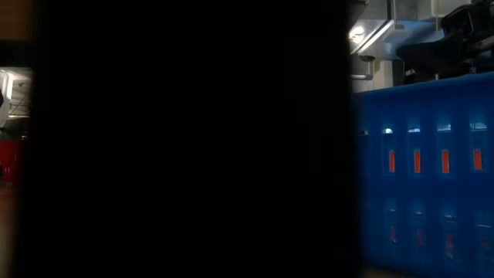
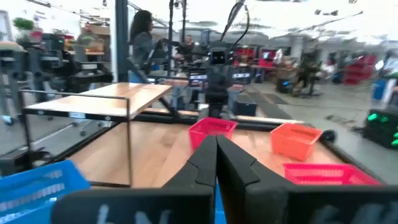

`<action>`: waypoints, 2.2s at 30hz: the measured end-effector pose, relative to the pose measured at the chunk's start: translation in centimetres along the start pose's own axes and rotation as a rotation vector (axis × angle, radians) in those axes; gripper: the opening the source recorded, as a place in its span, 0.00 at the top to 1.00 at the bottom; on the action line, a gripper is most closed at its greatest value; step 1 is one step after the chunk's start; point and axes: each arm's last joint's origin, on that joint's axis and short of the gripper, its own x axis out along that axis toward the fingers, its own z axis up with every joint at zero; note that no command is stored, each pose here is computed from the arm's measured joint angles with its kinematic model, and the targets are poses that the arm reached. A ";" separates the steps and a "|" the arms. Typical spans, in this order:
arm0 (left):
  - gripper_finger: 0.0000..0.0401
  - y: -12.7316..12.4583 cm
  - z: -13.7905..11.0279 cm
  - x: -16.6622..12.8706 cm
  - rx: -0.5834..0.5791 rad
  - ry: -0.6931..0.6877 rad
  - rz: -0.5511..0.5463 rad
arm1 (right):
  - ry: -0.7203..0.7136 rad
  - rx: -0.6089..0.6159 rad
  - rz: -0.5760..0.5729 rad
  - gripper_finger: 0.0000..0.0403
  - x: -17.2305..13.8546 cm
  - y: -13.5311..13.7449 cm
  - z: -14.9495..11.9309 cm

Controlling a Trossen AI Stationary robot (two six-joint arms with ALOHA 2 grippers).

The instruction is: Stack baskets on shelf by color

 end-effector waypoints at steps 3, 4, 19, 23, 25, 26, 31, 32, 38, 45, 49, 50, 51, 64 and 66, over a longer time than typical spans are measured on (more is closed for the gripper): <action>0.97 0.0 0.0 0.0 0.000 0.000 0.000 | -0.008 0.023 -0.056 0.99 0.0 -0.2 0.1; 0.97 0.0 0.0 0.0 0.000 0.000 0.000 | -0.014 0.032 -0.062 0.99 0.0 -0.2 0.1; 0.97 0.0 0.0 0.0 0.000 0.000 0.000 | 0.228 0.127 -0.349 1.00 -0.5 -1.2 11.4; 0.97 0.0 0.0 0.0 0.000 0.000 -0.001 | 0.418 0.220 -0.394 1.00 1.5 -2.3 13.7; 0.97 0.0 0.0 0.0 0.000 0.000 0.000 | 0.532 0.271 -0.406 1.00 2.8 -2.9 14.3; 0.97 0.0 0.0 0.0 0.000 0.000 0.000 | 0.588 0.301 -0.413 1.00 3.6 -3.2 14.5; 0.97 0.0 0.0 0.0 0.000 0.001 -0.001 | 0.849 0.453 -0.518 1.00 6.6 -4.6 14.8; 0.97 0.0 0.0 0.0 0.000 0.000 0.000 | 0.887 0.487 -0.538 1.00 7.1 -4.8 14.9; 0.97 -0.1 0.0 0.0 -0.083 -0.004 -0.027 | 1.005 0.597 -0.605 0.99 9.8 -6.0 15.0; 0.97 0.2 0.9 0.0 -0.166 -0.012 0.005 | 1.004 0.664 -0.747 0.94 11.7 -8.0 15.1; 0.97 0.2 1.3 -0.1 -0.151 0.040 0.003 | 1.021 0.693 -0.802 0.88 11.8 -9.1 15.0; 0.97 0.3 1.6 -0.1 -0.151 0.041 0.003 | 1.024 0.709 -0.821 0.86 11.8 -9.5 14.9; 0.97 0.3 2.0 -0.2 -0.152 0.040 0.003 | 1.030 0.736 -0.851 0.84 11.6 -9.8 14.7; 0.97 1.0 6.9 -0.9 -0.126 0.178 -0.004 | 1.234 0.937 -1.065 0.66 10.9 -15.6 9.7; 0.97 1.1 7.5 -0.7 -0.125 0.182 -0.004 | 1.264 0.971 -1.083 0.67 10.9 -16.5 8.7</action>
